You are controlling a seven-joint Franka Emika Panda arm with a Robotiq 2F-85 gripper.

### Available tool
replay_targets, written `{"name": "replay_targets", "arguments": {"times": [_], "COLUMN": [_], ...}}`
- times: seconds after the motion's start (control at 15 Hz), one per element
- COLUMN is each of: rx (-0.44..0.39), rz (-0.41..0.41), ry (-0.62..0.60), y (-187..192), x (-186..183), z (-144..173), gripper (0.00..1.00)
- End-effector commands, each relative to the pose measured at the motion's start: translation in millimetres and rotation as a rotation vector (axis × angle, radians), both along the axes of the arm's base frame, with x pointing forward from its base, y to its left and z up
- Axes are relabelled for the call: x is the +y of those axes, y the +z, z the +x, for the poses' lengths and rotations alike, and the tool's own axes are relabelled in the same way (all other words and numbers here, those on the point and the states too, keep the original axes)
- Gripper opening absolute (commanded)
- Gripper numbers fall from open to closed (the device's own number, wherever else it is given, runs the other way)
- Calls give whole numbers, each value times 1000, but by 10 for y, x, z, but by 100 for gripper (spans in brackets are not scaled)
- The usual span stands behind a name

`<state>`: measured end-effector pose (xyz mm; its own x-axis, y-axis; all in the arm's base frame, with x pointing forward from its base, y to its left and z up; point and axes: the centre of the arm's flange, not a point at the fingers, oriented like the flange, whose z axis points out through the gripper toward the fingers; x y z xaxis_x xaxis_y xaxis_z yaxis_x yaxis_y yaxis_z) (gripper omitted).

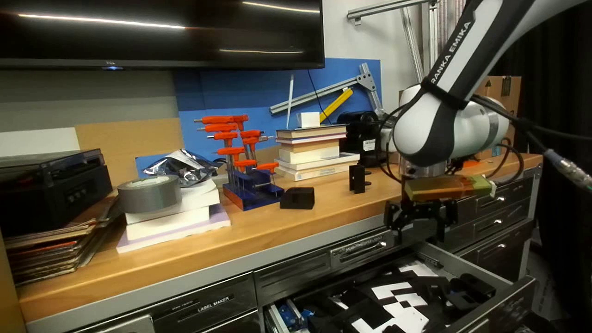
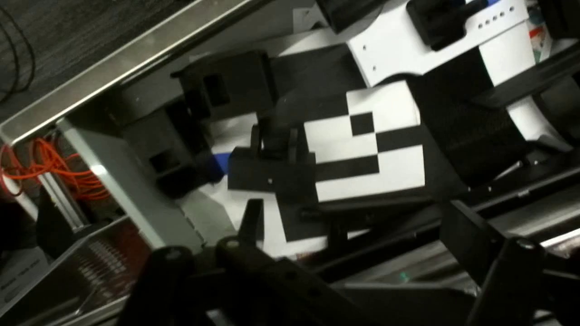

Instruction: Pick up the black objects from the table, put them in the drawer and close the drawer.

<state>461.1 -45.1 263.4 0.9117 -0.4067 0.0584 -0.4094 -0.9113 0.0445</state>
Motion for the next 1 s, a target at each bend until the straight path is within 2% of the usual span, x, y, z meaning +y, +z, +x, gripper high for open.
{"name": "replay_targets", "arguments": {"times": [0.0,0.4,0.73,0.93], "rx": [-26,-70,-108,-140], "rz": [-55,-62,57,96], "ry": [32,148,288,341], "y": [595,1195,1480,1619], "x": [-124,-301,-260,-199], "z": [442,982,1256,1361], "gripper": [100,100,100,100]}}
